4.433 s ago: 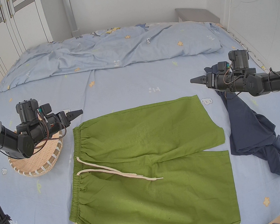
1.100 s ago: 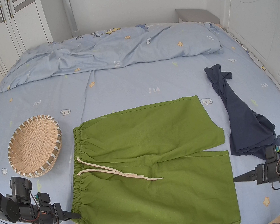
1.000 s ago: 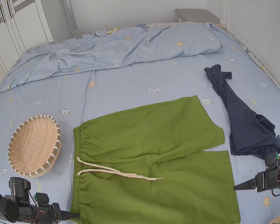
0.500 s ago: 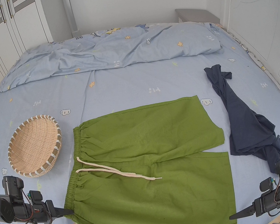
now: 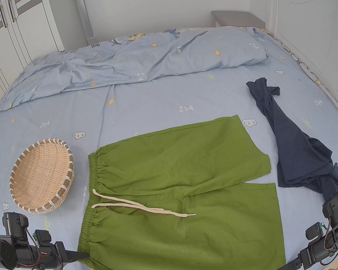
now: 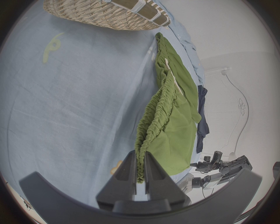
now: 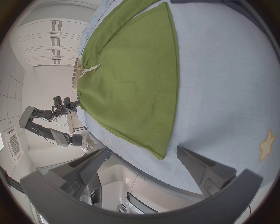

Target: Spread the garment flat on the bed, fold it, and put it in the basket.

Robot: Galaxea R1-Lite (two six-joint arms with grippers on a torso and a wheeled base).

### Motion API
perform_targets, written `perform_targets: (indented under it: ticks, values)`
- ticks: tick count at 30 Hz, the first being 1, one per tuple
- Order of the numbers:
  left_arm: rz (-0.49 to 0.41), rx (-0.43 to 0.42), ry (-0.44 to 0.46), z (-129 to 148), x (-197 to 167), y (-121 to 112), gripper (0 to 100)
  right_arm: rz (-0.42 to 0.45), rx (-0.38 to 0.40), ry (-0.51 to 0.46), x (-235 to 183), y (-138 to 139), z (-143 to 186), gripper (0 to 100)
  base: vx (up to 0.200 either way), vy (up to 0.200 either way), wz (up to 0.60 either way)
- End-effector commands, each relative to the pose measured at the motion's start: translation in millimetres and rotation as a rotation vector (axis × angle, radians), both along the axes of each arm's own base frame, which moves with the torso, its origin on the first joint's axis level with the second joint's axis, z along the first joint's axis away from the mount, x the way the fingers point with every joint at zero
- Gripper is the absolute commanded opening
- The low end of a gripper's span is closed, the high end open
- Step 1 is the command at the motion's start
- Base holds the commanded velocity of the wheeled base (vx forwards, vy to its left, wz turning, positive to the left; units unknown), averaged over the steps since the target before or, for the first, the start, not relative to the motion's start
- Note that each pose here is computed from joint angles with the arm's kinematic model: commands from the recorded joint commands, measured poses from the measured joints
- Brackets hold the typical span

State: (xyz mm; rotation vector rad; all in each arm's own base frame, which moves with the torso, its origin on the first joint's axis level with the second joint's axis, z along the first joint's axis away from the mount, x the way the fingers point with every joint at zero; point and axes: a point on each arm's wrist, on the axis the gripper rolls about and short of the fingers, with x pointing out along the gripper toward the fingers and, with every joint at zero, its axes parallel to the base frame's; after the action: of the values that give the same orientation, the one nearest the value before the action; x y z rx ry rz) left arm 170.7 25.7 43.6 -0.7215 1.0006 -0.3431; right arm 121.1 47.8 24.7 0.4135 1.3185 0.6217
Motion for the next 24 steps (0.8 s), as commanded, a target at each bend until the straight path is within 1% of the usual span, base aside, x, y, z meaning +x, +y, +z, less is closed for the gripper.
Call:
perform_targets:
  ticks: [1,6,13,24]
  values:
    - [-0.003,-0.001,0.001,0.0,-0.7,-0.7,0,0.015,-0.006,0.026,2.2,3.2,-5.0,100,0.000,0.000,0.00]
    - [-0.003,0.000,0.000,0.2,-0.7,-0.7,0,0.043,-0.003,0.025,4.9,9.1,-9.3,100,0.000,0.000,0.00]
    - [-0.003,0.001,0.002,-0.2,-1.5,-0.9,0,0.061,-0.010,0.029,5.5,12.1,-10.8,100,0.000,0.000,0.00]
    - [-0.003,0.001,0.001,0.1,-1.5,-0.9,0,0.069,-0.004,0.026,8.9,14.4,-11.8,100,0.000,0.000,0.00]
